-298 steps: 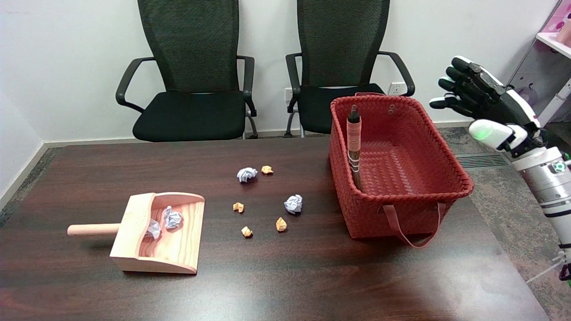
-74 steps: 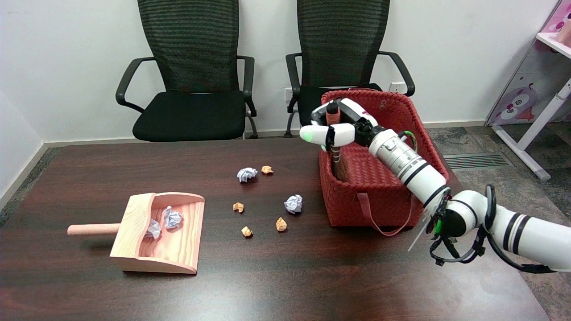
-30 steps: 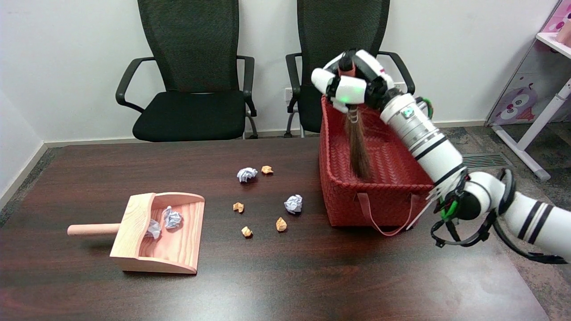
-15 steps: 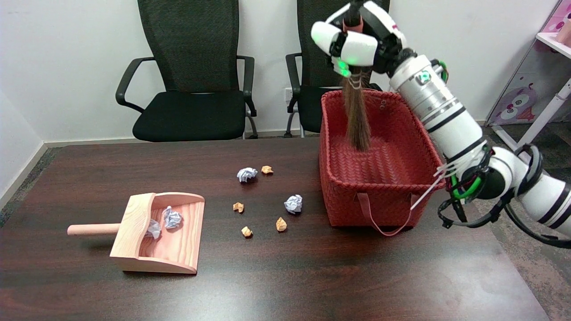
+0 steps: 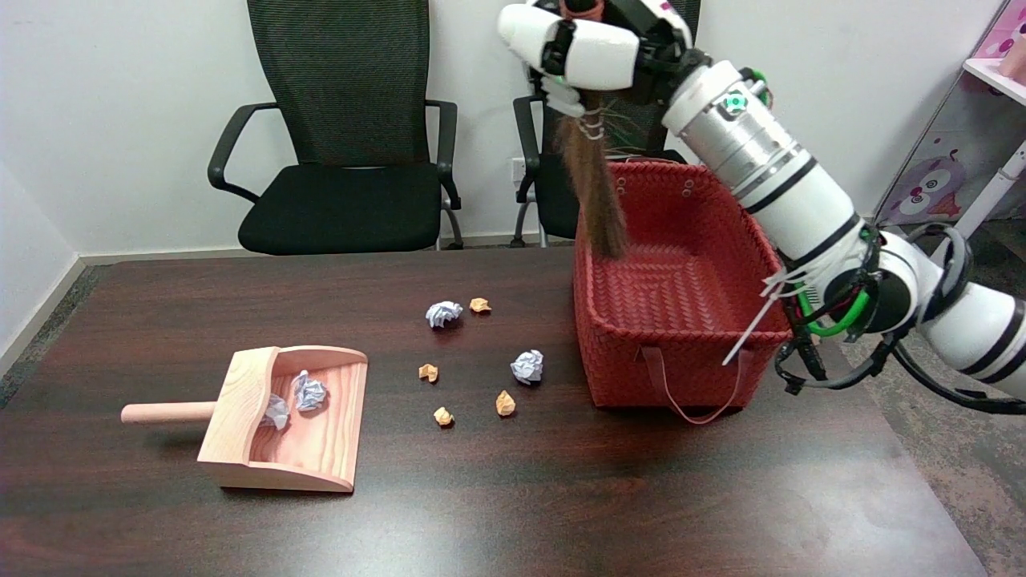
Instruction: Pick up the broom by its handle.
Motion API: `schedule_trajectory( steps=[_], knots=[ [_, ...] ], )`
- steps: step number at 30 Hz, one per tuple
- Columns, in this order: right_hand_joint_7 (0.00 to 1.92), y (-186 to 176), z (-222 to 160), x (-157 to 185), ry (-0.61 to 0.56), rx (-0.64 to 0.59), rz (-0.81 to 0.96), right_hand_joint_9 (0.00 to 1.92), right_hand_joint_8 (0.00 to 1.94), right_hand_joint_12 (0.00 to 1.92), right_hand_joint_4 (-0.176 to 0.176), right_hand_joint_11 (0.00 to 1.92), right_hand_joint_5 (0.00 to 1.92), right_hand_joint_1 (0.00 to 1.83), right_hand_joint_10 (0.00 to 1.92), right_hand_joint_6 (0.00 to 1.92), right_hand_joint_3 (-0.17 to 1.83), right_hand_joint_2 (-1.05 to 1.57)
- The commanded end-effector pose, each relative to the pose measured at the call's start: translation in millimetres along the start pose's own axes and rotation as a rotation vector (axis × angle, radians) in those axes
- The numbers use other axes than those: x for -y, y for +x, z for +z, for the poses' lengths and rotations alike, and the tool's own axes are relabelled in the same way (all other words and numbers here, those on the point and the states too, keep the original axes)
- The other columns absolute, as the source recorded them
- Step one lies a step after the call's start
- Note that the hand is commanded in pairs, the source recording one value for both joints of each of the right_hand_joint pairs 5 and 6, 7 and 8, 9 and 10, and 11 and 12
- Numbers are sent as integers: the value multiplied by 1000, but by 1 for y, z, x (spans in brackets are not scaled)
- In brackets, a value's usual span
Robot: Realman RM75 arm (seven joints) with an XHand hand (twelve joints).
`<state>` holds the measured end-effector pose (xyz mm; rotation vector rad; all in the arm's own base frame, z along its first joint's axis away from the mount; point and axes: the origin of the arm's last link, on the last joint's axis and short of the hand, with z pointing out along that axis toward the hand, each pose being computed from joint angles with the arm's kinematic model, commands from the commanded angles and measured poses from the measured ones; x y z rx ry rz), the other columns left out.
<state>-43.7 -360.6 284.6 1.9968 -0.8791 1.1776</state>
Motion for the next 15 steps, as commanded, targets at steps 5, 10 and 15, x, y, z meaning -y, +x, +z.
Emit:
schedule_trajectory(
  steps=[5, 10, 15],
  knots=[
    [1920, -93, 55, -1, 64, 171, 14, 1920, 1920, 1920, 176, 1920, 1920, 940, 1920, 1920, 1283, 1074],
    [1920, -106, 63, -13, 51, 160, 27, 1920, 1920, 1920, 176, 1920, 1920, 938, 1920, 1920, 1295, 1074],
    [1920, -115, 68, -26, 28, 139, 34, 1920, 1920, 1920, 176, 1920, 1920, 933, 1920, 1920, 1323, 1081]
  ],
)
